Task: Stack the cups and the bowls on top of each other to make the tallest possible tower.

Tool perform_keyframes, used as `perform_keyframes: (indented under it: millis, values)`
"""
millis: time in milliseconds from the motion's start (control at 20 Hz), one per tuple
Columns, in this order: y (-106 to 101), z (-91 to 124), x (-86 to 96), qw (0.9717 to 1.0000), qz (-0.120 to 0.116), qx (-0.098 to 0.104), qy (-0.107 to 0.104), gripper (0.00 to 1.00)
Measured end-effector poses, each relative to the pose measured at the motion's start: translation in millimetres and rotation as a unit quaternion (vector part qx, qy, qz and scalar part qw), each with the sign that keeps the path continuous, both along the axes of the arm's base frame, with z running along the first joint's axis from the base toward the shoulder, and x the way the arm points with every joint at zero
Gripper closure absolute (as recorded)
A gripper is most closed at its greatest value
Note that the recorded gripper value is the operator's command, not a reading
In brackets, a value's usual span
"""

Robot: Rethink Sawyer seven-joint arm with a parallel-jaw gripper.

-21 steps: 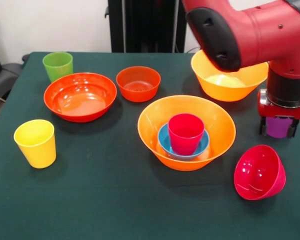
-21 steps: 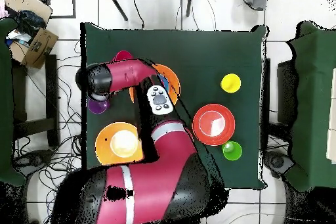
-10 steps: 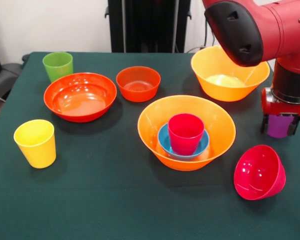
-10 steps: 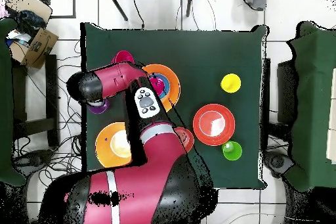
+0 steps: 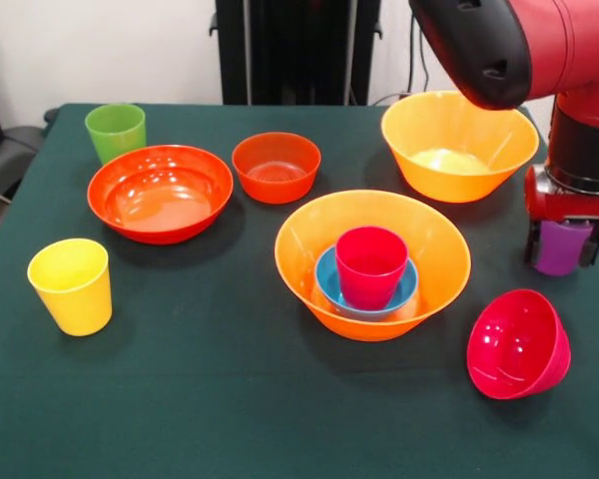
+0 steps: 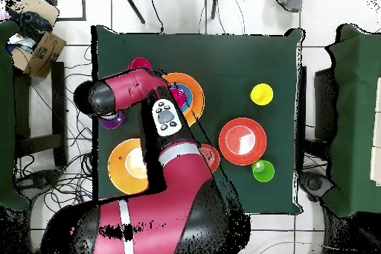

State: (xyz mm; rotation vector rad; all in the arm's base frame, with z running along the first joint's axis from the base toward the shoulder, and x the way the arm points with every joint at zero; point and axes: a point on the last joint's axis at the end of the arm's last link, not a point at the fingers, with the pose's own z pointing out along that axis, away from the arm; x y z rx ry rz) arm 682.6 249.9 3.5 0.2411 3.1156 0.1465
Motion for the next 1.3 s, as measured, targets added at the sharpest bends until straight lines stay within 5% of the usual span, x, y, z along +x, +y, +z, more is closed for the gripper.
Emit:
perform_keyframes:
  millis: [500,1300]
  values:
    - [0.6,11.4,9.3,0.9999,0.000,-0.002,-0.014,0.00]
    - [-3.5,9.3,90.4,0.9961,-0.030,-0.010,-0.082,0.00]
